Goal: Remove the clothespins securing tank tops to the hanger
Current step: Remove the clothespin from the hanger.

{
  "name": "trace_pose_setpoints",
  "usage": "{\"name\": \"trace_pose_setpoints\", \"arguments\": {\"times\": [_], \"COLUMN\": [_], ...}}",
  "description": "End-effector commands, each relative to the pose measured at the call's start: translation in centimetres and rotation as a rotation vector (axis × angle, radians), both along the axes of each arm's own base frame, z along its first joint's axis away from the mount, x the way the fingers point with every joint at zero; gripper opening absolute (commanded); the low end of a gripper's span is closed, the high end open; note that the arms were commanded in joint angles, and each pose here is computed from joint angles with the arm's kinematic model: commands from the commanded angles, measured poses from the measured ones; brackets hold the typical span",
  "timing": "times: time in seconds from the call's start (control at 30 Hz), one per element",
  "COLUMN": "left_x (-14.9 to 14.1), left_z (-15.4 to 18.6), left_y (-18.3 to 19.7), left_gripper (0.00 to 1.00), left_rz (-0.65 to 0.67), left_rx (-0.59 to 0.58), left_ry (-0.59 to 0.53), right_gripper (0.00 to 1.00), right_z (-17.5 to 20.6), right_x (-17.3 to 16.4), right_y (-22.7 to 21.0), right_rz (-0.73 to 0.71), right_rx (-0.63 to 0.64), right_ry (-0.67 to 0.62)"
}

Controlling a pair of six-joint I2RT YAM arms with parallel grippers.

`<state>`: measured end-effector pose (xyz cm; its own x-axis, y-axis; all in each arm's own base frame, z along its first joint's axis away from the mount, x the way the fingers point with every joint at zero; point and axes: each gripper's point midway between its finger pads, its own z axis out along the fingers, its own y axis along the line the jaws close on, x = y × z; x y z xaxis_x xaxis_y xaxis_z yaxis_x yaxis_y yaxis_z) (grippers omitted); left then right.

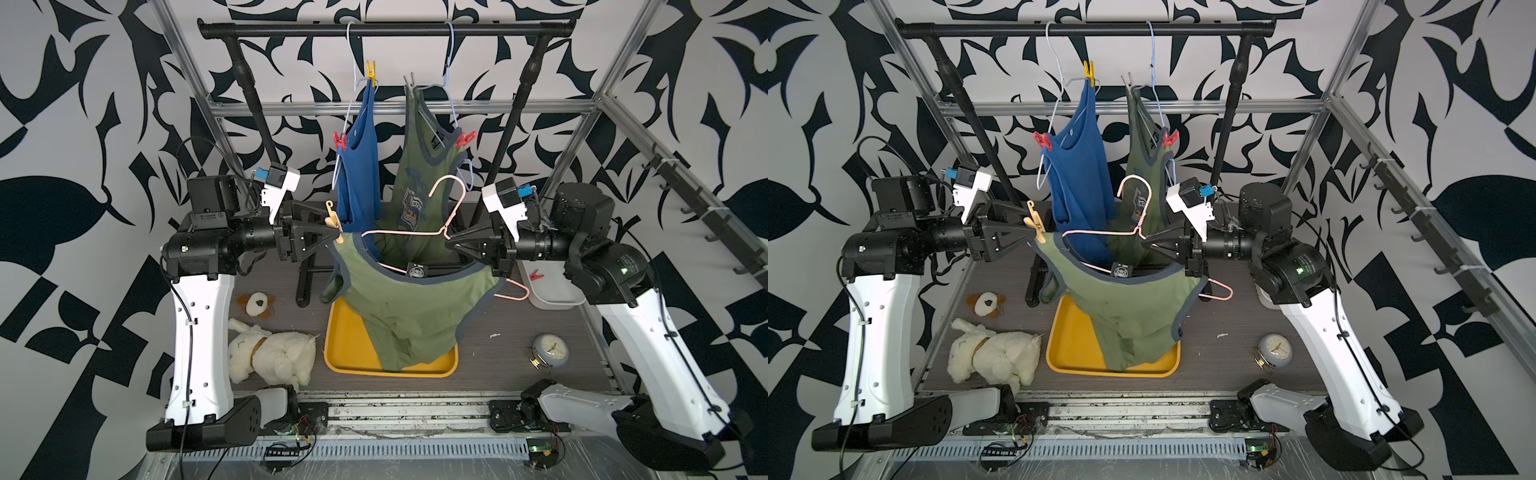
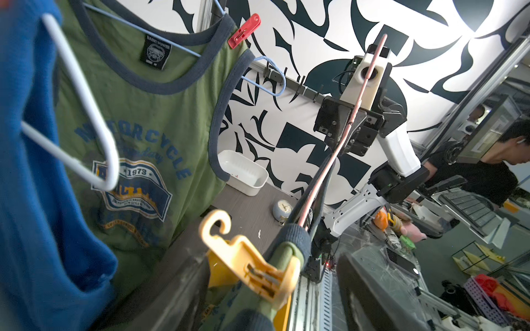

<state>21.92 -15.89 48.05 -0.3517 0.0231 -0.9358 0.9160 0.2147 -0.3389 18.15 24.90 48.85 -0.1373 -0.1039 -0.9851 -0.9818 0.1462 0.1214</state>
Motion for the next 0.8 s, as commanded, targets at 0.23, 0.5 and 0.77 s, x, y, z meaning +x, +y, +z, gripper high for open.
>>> {"name": "trace_pose_setpoints", "arguments": {"times": [0.23,0.5,0.77], "left_x": [-1.0,0.5,0.2], "left_z": [1.1,0.8,1.1], "left_y": [0.0,0.0,0.0], "left_gripper": [0.69,0.66,0.61], "left_rz": [-0.049,-0.049,-0.060], "left_rx": [-0.038,-0.048,-0.057], "left_ry": [-0.016,0.025,0.026], "right_gripper": [0.00,0.00,0.00], "right_z": [2.9,2.8,2.5], "right_x": [-1.1,-1.0,-0.8], "right_y": [-0.2,0.1,0.4], "right_rz": [0.037,0.059,0.075], "right_rx": [0.069,0.076,0.084], "right_ry": [-0.094,-0.063,-0.041]}}
